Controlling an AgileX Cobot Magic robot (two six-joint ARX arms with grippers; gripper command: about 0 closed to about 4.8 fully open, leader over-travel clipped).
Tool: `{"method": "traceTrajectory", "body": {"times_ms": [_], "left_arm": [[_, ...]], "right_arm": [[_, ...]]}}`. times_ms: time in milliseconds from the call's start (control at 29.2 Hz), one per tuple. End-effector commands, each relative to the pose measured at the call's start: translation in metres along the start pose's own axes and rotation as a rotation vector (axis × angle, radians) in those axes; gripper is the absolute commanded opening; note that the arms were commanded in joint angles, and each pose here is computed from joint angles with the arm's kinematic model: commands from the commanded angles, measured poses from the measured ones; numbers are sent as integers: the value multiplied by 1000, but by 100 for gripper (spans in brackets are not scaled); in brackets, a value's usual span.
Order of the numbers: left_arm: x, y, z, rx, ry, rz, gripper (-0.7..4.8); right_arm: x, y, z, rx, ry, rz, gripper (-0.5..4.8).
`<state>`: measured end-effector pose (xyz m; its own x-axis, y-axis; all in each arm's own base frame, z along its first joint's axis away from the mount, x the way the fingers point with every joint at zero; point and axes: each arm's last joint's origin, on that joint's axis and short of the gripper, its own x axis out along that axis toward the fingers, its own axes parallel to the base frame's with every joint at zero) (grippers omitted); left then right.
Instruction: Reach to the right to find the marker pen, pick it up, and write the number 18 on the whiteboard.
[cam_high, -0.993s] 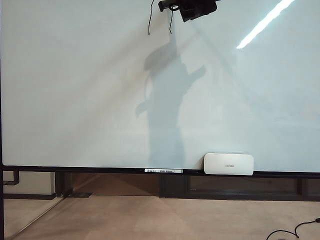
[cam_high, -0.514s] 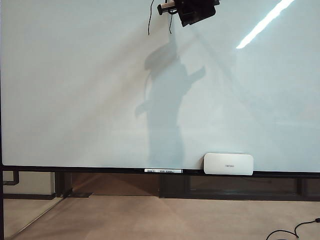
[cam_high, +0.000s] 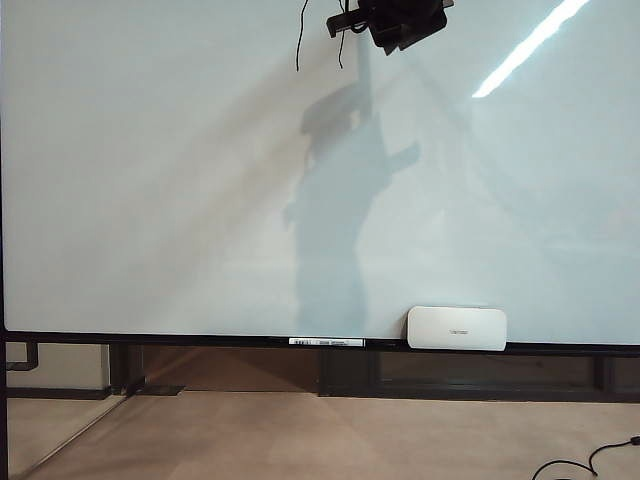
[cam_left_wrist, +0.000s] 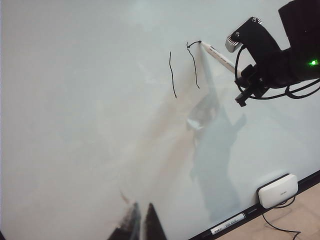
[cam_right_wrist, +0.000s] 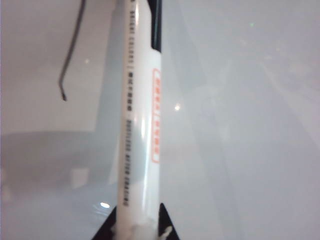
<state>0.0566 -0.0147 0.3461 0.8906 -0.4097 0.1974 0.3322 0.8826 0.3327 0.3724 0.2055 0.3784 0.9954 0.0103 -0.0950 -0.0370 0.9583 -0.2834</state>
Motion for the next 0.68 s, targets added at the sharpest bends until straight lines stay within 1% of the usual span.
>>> {"method": "traceTrajectory", "body": {"times_ms": [34,240,479,685], "left_arm": [[-1,0,2,8,-11,1,21],[-1,0,2,9,-12,1,21],[-1,0,2,8,-12,1,21],[-1,0,2,9,-13,1,21]], "right_arm": [[-4,-5,5,22,-5,-42,-4],[-5,-7,6,30,4,-60,-4],[-5,-6,4,21,19,-54,-4],[-3,-8,-1,28,60,-32,-4]]}}
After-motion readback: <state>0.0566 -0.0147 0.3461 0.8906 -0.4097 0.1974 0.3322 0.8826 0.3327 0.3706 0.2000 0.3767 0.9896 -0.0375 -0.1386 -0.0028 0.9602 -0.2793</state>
